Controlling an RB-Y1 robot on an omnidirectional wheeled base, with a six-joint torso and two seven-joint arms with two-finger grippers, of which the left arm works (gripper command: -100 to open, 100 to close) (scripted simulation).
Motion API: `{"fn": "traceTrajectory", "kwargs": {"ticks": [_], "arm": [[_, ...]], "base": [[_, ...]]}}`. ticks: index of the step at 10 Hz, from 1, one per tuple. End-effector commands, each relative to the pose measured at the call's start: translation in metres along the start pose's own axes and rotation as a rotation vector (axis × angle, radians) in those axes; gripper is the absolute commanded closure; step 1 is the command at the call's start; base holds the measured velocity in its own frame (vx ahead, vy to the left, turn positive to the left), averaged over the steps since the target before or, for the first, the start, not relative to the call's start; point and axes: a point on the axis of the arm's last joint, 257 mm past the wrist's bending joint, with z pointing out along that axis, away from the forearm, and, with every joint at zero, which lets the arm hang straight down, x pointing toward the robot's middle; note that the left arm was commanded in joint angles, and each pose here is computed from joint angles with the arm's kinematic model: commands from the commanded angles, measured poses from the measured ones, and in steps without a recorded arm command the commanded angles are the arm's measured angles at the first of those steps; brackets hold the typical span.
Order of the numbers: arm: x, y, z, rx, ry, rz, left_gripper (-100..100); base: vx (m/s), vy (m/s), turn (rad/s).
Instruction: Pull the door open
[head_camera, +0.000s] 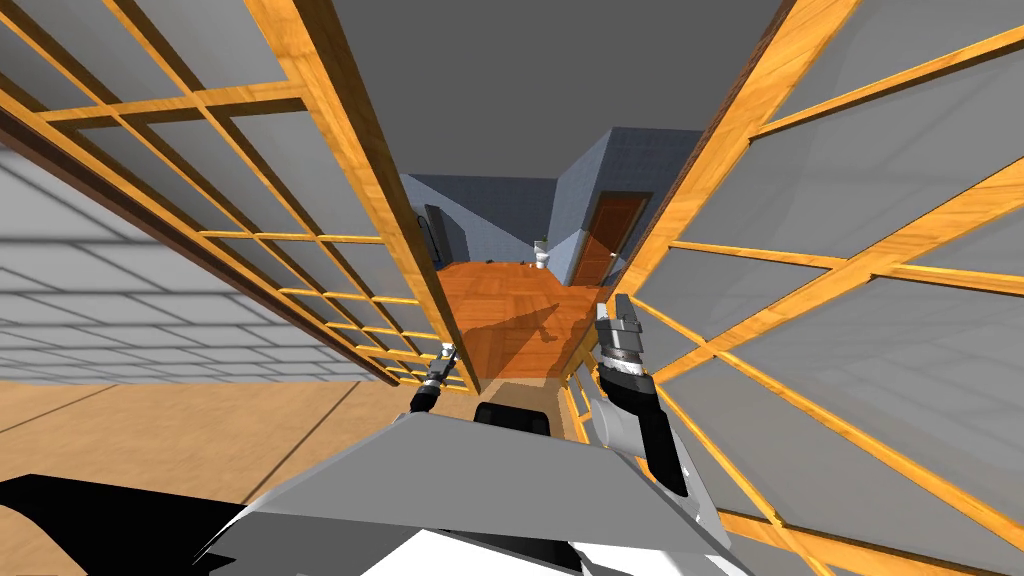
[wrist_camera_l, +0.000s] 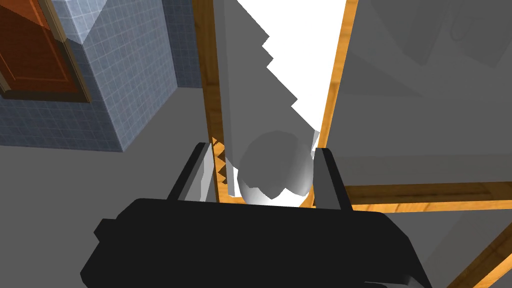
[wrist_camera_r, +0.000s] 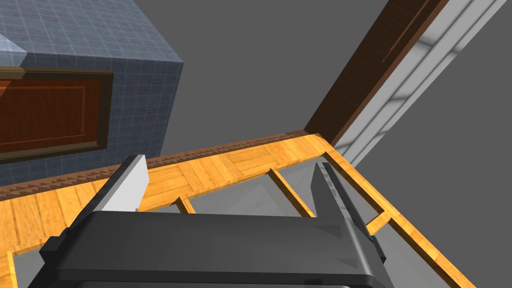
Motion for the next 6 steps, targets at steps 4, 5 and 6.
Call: {"fn": "traceTrajectory", "kwargs": {"ticks": [4, 5, 6], "arm": [[0.0012, -0.001, -0.0008, 0.0, 0.003, -0.002, 100], [0.0012, 0.0001, -0.0005, -0.002, 0.003, -0.04, 100], [0.0008, 0.0001, -0.0002, -0.002, 0.002, -0.053, 100]], "base": [[-0.01, 0.001, -0.003], [-0.015, 0.009, -0.036], [-0.022, 0.02, -0.028]]}}
